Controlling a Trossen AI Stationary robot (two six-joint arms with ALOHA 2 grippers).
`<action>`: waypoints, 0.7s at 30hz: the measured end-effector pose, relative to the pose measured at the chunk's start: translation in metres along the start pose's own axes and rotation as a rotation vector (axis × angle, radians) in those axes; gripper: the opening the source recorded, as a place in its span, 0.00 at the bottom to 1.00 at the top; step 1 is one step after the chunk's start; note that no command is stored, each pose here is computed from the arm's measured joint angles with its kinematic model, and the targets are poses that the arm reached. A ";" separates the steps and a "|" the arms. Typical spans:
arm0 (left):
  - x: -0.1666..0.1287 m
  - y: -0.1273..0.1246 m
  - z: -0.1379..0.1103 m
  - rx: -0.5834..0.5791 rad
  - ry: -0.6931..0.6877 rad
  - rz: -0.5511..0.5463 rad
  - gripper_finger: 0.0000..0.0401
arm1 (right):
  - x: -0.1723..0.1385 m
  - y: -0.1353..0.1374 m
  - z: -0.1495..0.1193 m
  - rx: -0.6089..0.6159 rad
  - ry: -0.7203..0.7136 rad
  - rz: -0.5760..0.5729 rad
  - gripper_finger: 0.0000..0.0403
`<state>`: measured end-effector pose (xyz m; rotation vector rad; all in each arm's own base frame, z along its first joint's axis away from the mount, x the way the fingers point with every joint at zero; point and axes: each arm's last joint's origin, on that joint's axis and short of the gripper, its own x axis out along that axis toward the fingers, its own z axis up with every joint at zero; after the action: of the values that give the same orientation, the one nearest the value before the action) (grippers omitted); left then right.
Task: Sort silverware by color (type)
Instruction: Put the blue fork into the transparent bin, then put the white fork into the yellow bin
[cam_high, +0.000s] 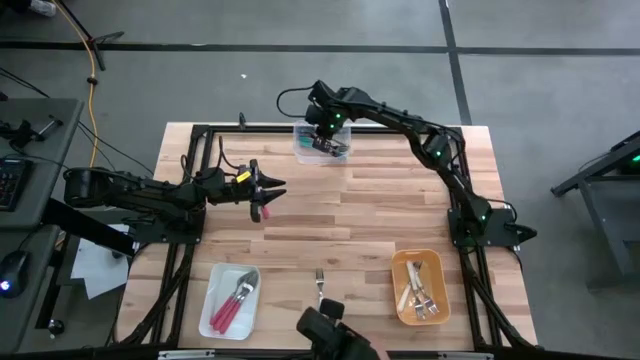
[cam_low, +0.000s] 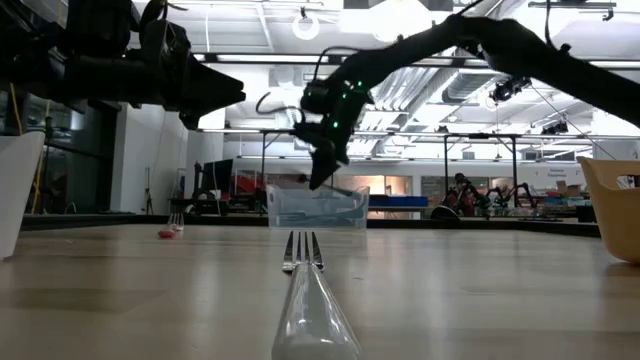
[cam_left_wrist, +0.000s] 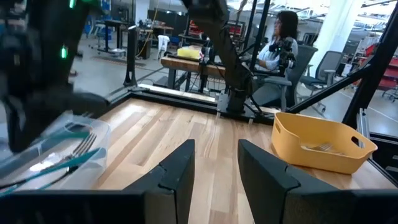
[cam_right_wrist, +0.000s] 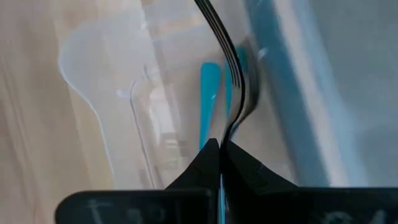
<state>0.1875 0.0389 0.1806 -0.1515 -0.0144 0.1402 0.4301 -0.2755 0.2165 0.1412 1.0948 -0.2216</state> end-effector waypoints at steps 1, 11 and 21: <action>0.000 0.000 0.000 0.007 -0.004 -0.001 0.29 | 0.005 -0.001 -0.002 0.002 0.007 0.012 0.00; 0.000 0.000 0.001 0.013 -0.009 0.007 0.29 | 0.009 -0.009 -0.004 0.039 0.001 0.017 0.06; 0.000 0.000 0.001 0.017 -0.009 0.007 0.29 | -0.001 -0.009 -0.004 0.020 0.036 -0.031 0.16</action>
<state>0.1875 0.0392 0.1815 -0.1344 -0.0221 0.1481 0.4241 -0.2829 0.2158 0.1464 1.1314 -0.2586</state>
